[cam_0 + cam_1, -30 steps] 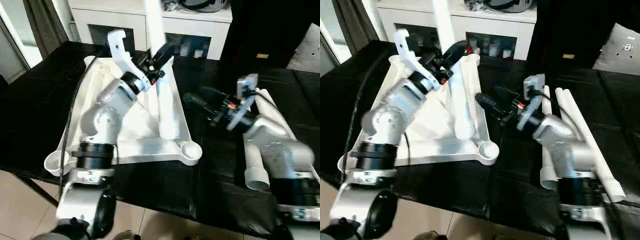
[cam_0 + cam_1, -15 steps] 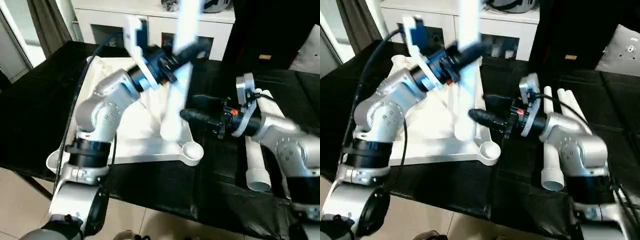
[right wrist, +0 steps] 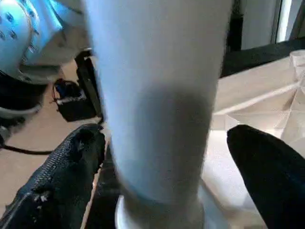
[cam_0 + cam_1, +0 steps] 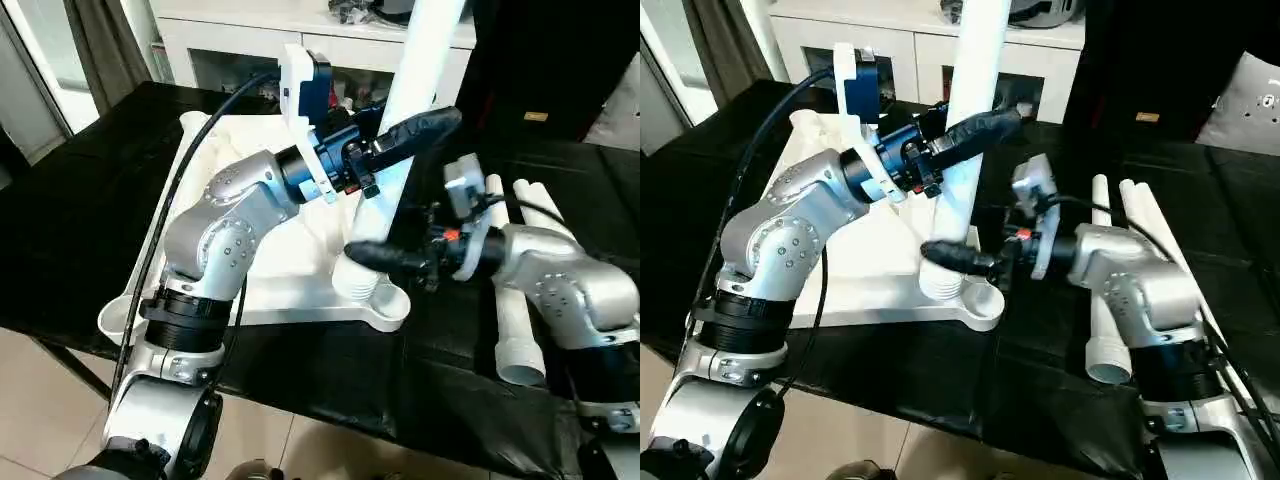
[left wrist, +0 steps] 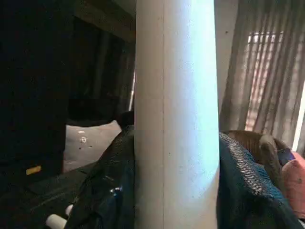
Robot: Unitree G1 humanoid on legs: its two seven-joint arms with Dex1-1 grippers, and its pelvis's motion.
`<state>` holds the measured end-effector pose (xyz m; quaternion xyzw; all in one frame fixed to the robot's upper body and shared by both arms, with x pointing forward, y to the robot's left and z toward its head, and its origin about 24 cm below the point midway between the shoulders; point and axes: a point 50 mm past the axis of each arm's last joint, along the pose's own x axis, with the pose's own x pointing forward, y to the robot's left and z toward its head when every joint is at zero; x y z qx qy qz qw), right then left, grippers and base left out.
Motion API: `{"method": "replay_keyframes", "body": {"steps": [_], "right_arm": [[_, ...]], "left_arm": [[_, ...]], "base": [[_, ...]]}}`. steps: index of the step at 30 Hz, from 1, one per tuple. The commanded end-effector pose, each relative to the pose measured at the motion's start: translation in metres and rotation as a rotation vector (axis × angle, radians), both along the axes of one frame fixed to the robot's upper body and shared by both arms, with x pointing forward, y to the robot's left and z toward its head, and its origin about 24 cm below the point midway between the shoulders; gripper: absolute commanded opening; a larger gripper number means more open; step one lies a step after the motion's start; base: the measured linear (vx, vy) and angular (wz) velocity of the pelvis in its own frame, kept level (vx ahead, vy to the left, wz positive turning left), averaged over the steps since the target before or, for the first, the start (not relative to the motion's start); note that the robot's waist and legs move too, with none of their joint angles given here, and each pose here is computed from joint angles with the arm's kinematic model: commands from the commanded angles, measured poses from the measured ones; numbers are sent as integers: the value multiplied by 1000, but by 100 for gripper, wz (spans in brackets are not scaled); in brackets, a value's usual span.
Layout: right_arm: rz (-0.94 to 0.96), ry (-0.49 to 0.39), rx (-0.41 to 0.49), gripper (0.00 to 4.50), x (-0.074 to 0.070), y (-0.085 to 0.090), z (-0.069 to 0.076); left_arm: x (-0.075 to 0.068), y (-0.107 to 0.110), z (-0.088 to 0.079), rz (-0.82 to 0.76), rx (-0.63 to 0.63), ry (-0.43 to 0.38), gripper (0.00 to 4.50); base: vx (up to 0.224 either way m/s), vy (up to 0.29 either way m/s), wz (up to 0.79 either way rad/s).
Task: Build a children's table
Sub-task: Pick table leg
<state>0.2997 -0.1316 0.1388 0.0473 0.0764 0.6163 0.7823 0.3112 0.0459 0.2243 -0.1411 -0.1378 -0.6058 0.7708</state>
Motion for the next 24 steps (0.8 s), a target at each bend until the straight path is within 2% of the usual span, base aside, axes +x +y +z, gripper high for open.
{"method": "replay_keyframes", "body": {"steps": [1,2,5,8,11,12,24], "right_arm": [[12,-25,-10,450,2,2,4],[22,-24,-6,414,1,3,3],[28,-22,-3,411,0,4,3],[33,-18,-2,368,0,5,1],[33,-19,-3,361,0,5,1],[35,-17,-6,332,0,5,0],[52,6,-31,230,0,8,-9]], "left_arm": [[-5,-2,4,-25,-1,-18,177],[-6,-3,2,-32,2,-17,177],[-7,-4,1,-36,3,-15,177],[-8,-5,1,-43,0,-14,177],[-8,-5,1,-44,0,-14,177],[-8,-6,1,-44,-1,-14,177],[-9,-6,1,-42,-4,-13,177]], "base": [[0,0,0],[0,0,0],[0,0,0],[0,0,0],[0,0,0],[0,0,0],[0,0,0]]}}
